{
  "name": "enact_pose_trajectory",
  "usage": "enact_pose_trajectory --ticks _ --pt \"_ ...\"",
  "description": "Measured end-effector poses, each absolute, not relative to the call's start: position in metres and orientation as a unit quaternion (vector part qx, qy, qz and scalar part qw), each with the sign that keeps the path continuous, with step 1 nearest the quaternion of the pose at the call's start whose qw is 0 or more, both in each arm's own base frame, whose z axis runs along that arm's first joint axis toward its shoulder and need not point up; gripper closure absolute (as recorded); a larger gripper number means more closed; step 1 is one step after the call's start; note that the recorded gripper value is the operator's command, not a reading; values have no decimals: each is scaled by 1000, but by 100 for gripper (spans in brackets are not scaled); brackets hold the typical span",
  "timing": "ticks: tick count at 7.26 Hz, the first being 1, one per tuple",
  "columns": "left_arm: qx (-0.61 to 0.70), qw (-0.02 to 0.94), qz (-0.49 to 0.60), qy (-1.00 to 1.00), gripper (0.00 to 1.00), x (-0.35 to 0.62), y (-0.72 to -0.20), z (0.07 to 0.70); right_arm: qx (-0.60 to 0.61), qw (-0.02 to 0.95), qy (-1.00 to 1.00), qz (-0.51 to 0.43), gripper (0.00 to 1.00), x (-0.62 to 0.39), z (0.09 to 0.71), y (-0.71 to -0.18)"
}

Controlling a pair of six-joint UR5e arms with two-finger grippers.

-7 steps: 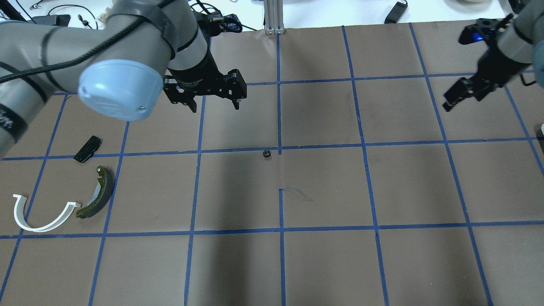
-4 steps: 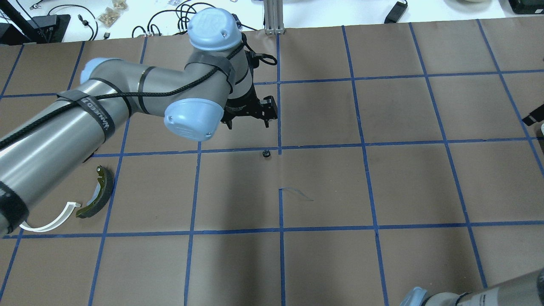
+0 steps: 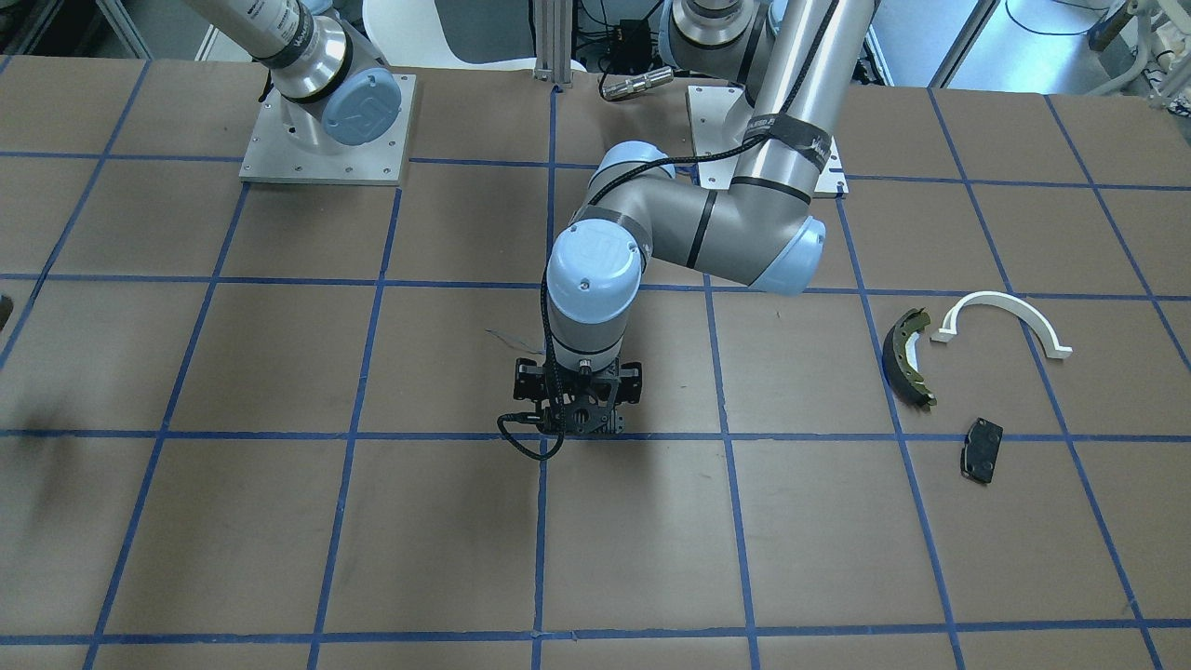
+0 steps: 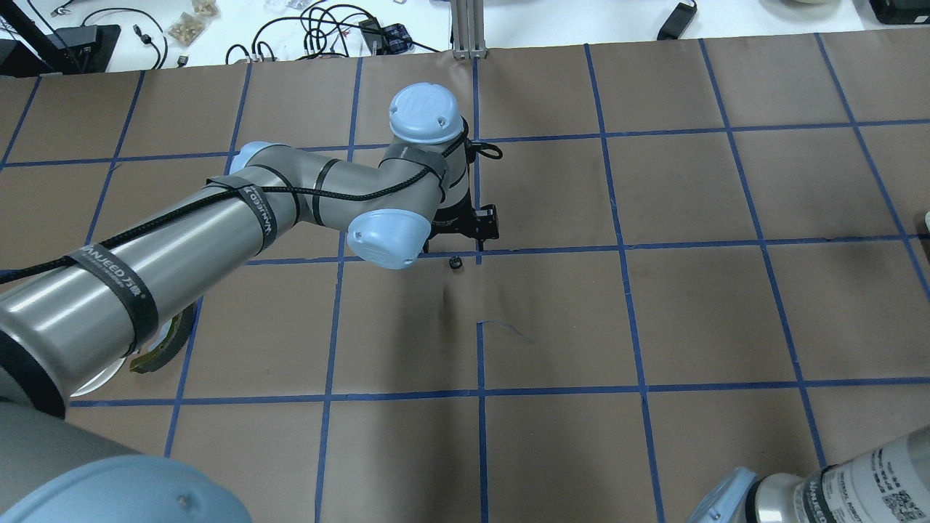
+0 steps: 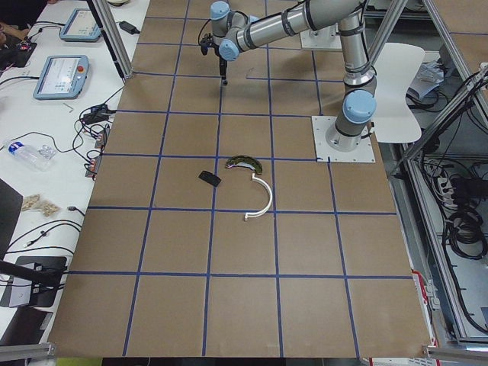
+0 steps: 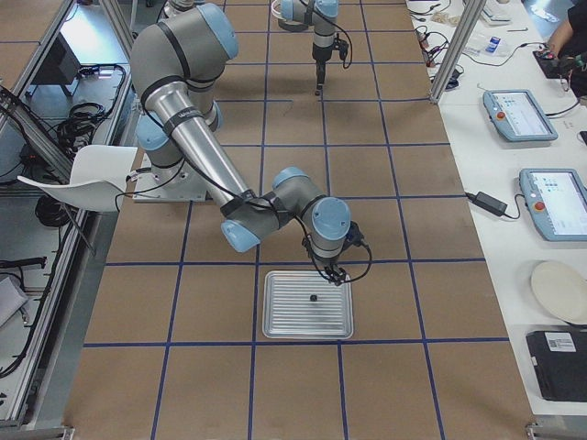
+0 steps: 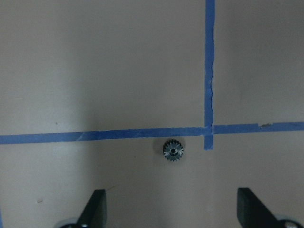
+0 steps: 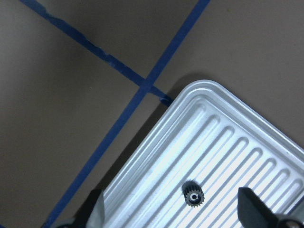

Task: Place bearing gear from tray to pile

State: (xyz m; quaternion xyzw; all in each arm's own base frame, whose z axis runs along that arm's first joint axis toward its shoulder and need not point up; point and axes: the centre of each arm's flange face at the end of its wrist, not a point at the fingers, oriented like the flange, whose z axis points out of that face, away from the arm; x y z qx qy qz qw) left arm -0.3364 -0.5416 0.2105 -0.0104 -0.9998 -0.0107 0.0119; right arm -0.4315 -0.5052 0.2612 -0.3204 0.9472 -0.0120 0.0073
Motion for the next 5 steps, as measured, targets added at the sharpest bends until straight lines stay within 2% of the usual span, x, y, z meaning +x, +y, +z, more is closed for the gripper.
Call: enact_pose_trajectory --ticks 1,2,3,4,5 --pt "-12 10 -15 -1000 9 -339 -543 197 -330 15 944 -9 0 -451 244 -503" --pt "-15 7 -20 -1000 18 -340 -543 187 -334 26 942 -6 0 -466 226 -498" --pt "-17 6 -22 -1000 22 -343 -542 183 -335 35 942 -4 0 -472 214 -494" --pt "-18 4 -24 -1000 41 -343 -540 180 -334 42 942 -2 0 -474 204 -491" --pt "-20 3 -28 -999 53 -342 -538 177 -334 47 941 0 0 -474 193 -490"
